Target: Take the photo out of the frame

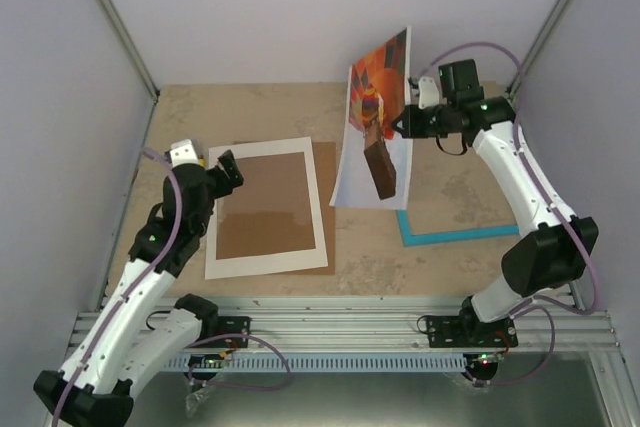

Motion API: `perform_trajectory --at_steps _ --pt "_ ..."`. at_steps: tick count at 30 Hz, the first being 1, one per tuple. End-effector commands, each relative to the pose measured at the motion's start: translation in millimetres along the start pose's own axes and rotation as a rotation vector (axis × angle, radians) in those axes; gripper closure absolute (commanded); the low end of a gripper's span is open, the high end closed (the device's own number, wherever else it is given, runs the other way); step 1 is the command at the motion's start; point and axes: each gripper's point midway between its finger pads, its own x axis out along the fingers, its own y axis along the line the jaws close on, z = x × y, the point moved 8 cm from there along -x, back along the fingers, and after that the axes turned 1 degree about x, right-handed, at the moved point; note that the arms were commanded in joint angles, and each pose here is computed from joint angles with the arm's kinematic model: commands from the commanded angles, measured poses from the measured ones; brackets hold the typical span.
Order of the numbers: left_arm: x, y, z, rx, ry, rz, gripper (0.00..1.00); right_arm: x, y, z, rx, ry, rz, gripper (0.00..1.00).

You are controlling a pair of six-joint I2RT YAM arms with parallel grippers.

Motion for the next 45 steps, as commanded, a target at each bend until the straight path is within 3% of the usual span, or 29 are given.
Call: perform_trajectory --at_steps 1,12,17,25,31,45 --pt "-12.5 11.8 13.0 0.026 -0.122 0.074 0.0 -14.8 39.0 13.0 -0.034 0.008 0.046 1.0" --pt "-21.5 17.2 11.6 -0.029 -0.159 0.059 0.0 17.3 128.7 18.2 -0.053 0.012 0.325 0.99" --pt "-22.5 17.5 11.2 -0.04 -0.164 0.054 0.0 52.3 144.7 2.4 0.013 0.038 0.417 1.0" --pt "-21.4 16.7 9.3 -0.047 -0.154 0.041 0.0 102.8 137.7 -32.3 0.213 0.069 0.515 1.0" --pt "-20.6 15.9 8.6 -0.051 -0.15 0.032 0.0 143.4 106.2 -65.4 0.313 0.115 0.391 1.0" --pt "-15.9 16.9 5.7 -0.06 -0.128 0.037 0.0 201.0 70.2 -130.8 0.422 0.294 0.335 0.99"
